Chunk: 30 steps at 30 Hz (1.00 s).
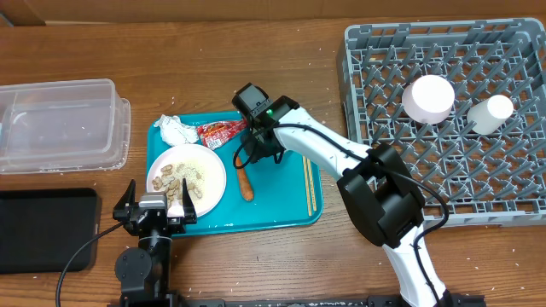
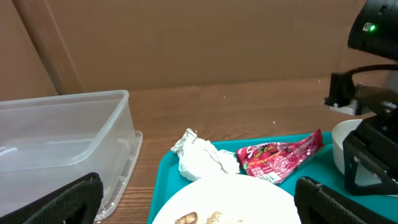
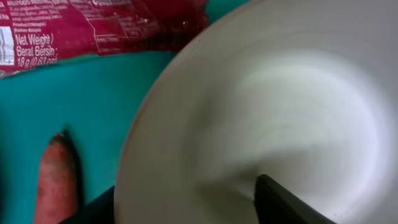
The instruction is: Sort waste into correct bins and load items into the dishwasher
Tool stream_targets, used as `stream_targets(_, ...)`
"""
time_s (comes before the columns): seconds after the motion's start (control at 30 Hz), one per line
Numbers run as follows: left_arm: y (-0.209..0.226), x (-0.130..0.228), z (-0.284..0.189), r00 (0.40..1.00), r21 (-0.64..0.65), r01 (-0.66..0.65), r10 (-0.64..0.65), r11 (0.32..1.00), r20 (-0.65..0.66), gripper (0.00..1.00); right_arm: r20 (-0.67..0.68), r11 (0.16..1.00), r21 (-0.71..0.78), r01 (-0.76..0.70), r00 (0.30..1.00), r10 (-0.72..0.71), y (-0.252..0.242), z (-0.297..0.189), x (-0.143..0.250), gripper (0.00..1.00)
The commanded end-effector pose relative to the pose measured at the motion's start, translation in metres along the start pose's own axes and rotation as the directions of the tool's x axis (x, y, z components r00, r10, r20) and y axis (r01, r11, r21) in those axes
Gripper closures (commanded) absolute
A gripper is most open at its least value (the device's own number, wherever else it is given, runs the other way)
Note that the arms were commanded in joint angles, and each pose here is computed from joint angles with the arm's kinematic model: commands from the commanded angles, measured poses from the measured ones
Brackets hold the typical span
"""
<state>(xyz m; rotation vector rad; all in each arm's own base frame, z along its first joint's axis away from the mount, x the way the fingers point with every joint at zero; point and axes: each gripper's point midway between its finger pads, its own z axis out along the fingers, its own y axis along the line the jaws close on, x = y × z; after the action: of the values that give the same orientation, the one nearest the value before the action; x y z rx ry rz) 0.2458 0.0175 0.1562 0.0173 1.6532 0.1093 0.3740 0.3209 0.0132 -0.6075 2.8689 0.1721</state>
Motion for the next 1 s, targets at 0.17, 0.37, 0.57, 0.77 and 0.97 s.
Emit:
stream_targets(0.17,0.003,0.0,0.0,1.0,-0.013,0.003,-0.003,1.0,0.004,0.0,0.015,0.999,-0.006,-0.041,0.999,0.041,0.003,-0.023,-0.009,0.73)
stream_targets(0.37,0.003,0.0,0.0,1.0,-0.013,0.003,-0.003,1.0,0.004,0.0,0.089,0.999,-0.032,-0.041,0.995,0.044,0.009,-0.08,-0.031,0.88)
stream_targets(0.57,0.003,0.0,0.0,1.0,-0.013,0.003,-0.003,1.0,0.004,0.0,0.204,0.996,-0.049,-0.072,0.976,0.08,-0.005,-0.153,-0.053,0.96)
stream_targets(0.77,0.003,0.0,0.0,1.0,-0.013,0.003,-0.003,1.0,0.004,0.0,0.299,0.983,-0.057,-0.173,0.937,0.182,-0.059,-0.215,-0.06,0.96)
stream_targets(0.97,0.003,0.0,0.0,1.0,-0.013,0.003,-0.003,1.0,0.004,0.0,0.388,0.917,-0.131,-0.378,0.831,0.398,-0.17,-0.279,-0.054,0.96)
